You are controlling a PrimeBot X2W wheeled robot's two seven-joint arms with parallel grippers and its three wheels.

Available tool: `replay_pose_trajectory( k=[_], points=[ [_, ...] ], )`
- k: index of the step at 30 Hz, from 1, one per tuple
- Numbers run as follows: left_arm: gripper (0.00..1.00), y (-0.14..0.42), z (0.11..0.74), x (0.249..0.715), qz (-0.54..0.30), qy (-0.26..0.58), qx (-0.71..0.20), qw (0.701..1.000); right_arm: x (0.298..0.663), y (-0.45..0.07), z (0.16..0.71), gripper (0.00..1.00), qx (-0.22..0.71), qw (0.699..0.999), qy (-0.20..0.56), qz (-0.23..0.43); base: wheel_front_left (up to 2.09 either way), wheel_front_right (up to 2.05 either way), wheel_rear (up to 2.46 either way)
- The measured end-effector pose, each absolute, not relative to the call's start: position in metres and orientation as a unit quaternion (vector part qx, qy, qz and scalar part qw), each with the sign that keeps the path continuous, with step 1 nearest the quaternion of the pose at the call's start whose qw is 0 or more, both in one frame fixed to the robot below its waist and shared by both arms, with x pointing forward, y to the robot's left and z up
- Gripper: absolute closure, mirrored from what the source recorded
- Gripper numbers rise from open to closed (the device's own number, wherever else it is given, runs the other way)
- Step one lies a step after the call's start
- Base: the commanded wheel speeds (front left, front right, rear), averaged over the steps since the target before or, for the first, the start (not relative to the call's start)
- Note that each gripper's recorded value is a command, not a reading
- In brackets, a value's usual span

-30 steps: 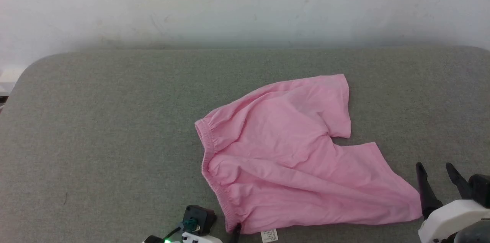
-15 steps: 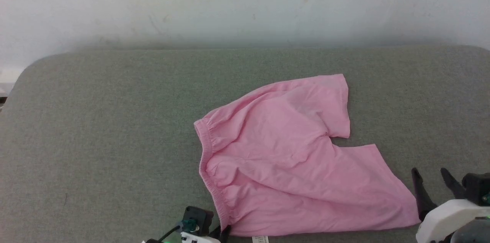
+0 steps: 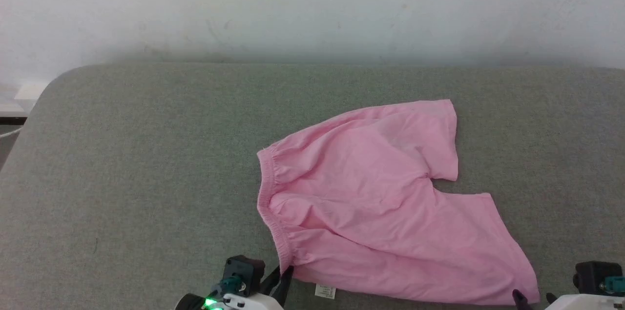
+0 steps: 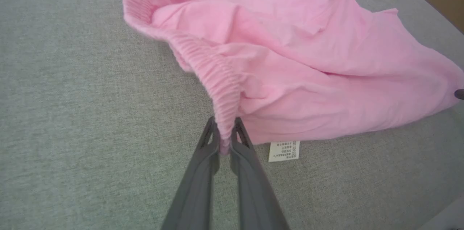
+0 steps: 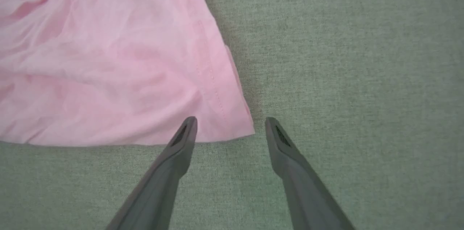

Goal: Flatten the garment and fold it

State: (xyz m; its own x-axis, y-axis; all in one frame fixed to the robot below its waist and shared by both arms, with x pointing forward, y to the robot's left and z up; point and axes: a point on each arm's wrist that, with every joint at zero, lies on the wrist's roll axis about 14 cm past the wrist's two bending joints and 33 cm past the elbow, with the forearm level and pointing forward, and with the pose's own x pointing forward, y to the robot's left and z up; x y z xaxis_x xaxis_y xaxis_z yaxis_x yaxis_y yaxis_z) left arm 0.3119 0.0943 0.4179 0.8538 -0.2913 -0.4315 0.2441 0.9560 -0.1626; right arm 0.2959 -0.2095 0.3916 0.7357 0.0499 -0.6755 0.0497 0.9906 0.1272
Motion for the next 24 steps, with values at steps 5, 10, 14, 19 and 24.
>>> replay_pose_trajectory(
  k=[5, 10, 14, 19, 24],
  points=[
    [1.00, 0.093, 0.418, 0.313, -0.141, 0.233, -0.053, 0.961, 0.298, -0.215, 0.383, 0.00, 0.074, 0.925, 0.373, -0.014, 0.00, 0.00, 0.00],
    [1.00, 0.092, 0.416, 0.314, -0.142, 0.236, -0.055, 0.960, 0.300, -0.211, 0.371, 0.00, 0.076, 0.917, 0.390, -0.012, 0.00, 0.00, 0.00],
    [1.00, 0.092, 0.414, 0.314, -0.142, 0.240, -0.055, 0.959, 0.303, -0.205, 0.364, 0.00, 0.074, 0.913, 0.402, -0.001, 0.00, 0.00, 0.00],
    [1.00, 0.095, 0.414, 0.317, -0.142, 0.239, -0.049, 0.959, 0.303, -0.198, 0.359, 1.00, 0.065, 0.906, 0.419, 0.018, 0.00, 0.00, 0.00],
    [1.00, 0.099, 0.416, 0.314, -0.142, 0.240, -0.040, 0.959, 0.304, -0.189, 0.366, 1.00, 0.084, 0.907, 0.411, 0.030, 0.00, 0.00, 0.00]
  ],
)
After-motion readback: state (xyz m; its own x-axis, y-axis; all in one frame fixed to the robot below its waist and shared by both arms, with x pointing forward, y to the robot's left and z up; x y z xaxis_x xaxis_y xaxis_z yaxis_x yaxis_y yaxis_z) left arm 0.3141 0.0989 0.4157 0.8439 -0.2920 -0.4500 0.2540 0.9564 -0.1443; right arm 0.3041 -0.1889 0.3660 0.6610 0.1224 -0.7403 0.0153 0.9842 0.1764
